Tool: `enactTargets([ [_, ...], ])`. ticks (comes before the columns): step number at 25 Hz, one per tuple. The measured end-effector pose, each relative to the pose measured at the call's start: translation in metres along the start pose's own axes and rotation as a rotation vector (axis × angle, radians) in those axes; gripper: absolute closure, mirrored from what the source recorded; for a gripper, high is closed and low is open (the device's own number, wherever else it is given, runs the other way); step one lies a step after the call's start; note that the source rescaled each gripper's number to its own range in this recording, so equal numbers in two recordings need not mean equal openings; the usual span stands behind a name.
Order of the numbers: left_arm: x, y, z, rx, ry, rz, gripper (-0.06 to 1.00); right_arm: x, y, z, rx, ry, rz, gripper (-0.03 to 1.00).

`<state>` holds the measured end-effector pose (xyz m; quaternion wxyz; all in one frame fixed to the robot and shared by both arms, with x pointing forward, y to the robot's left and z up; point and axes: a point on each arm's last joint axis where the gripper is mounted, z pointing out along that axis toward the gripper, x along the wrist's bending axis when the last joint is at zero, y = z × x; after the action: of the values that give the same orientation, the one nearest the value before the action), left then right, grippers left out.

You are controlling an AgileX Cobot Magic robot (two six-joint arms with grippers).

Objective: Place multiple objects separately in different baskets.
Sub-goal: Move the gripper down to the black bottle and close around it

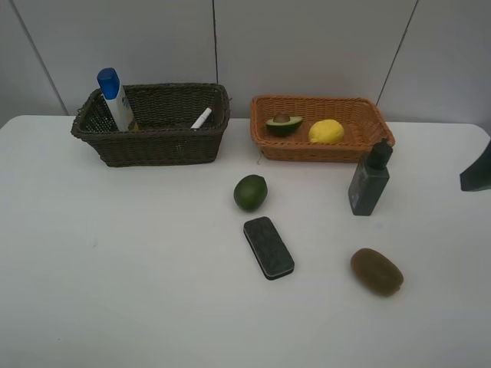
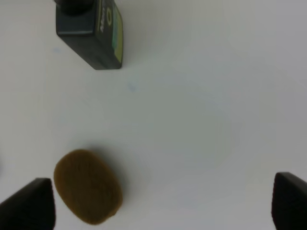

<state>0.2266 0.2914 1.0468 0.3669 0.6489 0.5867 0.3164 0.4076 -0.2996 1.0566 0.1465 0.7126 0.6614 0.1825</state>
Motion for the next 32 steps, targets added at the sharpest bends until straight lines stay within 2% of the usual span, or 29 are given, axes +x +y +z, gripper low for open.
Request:
enactTargets([
  [6,0.000,0.000,0.000,0.000,0.000,0.000,-0.05,0.012,0.055,0.029,0.131,0.053,0.020,-0.03],
  [12,0.000,0.000,0.000,0.000,0.000,0.000,-0.05,0.057,0.090,0.045,0.152,0.112,-0.065,-0.03],
  [16,0.000,0.000,0.000,0.000,0.000,0.000,-0.05,0.077,0.100,0.065,0.187,0.072,-0.125,-0.03],
  [21,0.000,0.000,0.000,0.000,0.000,0.000,-0.05,0.080,0.106,0.100,0.245,0.025,-0.144,-0.03],
  [32,0.000,0.000,0.000,0.000,0.000,0.000,-0.05,0.079,0.104,0.172,0.298,-0.037,-0.202,-0.03],
])
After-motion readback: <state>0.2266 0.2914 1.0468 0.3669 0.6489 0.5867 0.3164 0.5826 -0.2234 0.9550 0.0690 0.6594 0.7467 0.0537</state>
